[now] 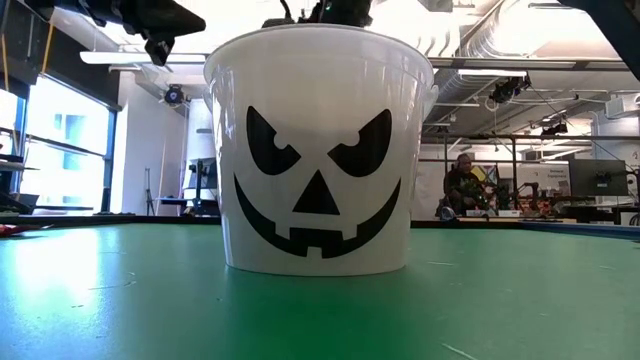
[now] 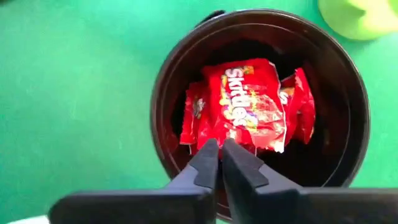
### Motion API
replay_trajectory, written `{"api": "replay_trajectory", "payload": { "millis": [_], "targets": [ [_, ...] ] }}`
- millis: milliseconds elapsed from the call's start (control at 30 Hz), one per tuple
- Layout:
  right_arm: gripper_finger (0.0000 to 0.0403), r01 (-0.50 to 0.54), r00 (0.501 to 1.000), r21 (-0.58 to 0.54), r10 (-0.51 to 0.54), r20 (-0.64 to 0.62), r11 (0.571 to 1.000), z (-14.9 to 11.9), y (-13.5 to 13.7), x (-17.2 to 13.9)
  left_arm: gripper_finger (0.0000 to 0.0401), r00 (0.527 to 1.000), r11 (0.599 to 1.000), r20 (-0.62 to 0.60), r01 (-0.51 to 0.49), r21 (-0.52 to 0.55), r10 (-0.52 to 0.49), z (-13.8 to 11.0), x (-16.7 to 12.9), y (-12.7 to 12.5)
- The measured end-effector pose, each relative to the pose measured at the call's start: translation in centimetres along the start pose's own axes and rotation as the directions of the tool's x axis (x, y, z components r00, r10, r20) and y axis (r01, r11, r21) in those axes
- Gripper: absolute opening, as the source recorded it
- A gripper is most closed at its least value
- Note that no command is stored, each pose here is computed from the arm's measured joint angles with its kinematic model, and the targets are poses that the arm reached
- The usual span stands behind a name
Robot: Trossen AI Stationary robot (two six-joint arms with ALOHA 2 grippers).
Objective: Sort candy by brand, put in halloween buckets
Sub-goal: Put the red chocolate into the black bucket
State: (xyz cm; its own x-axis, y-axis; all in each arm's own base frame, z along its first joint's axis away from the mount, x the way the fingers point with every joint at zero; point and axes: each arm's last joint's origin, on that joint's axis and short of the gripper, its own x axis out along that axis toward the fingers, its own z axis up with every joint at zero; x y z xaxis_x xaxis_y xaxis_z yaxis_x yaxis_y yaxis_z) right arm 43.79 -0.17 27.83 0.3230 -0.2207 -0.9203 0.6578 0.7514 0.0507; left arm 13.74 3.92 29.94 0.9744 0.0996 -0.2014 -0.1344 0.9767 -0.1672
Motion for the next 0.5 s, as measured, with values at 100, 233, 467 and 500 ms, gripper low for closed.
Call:
{"api": "replay_trajectory", "payload": {
  "millis": [100, 233, 467, 500],
  "targets": [
    [0.0009, -0.037, 0.999, -0.083, 0.038, 0.017, 0.996, 0.4, -0.3, -0.9, 0.0003, 1.0, 1.0, -0.001, 0.0, 0.0, 0.0, 0.0, 0.0, 0.0],
    [0.0003, -0.055, 0.996, -0.18, 0.065, 0.053, 0.982, 1.2, -1.4, -2.1, 0.0003, 1.0, 1.0, -0.018, -0.005, -0.004, 0.005, -0.2, 0.0, 0.0],
    [0.0, -0.077, 0.987, -0.315, 0.116, 0.108, 0.946, 3.2, -4.1, -4.0, 0.0003, 0.996, 0.999, -0.088, -0.034, -0.019, 0.032, -0.9, 0.0, 0.2],
    [0.0, -0.081, 0.986, -0.332, 0.124, 0.11, 0.94, 3.4, -4.4, -4.0, 0.0003, 0.995, 0.999, -0.096, -0.038, -0.02, 0.036, -1.0, 0.0, 0.2]
  ]
}}
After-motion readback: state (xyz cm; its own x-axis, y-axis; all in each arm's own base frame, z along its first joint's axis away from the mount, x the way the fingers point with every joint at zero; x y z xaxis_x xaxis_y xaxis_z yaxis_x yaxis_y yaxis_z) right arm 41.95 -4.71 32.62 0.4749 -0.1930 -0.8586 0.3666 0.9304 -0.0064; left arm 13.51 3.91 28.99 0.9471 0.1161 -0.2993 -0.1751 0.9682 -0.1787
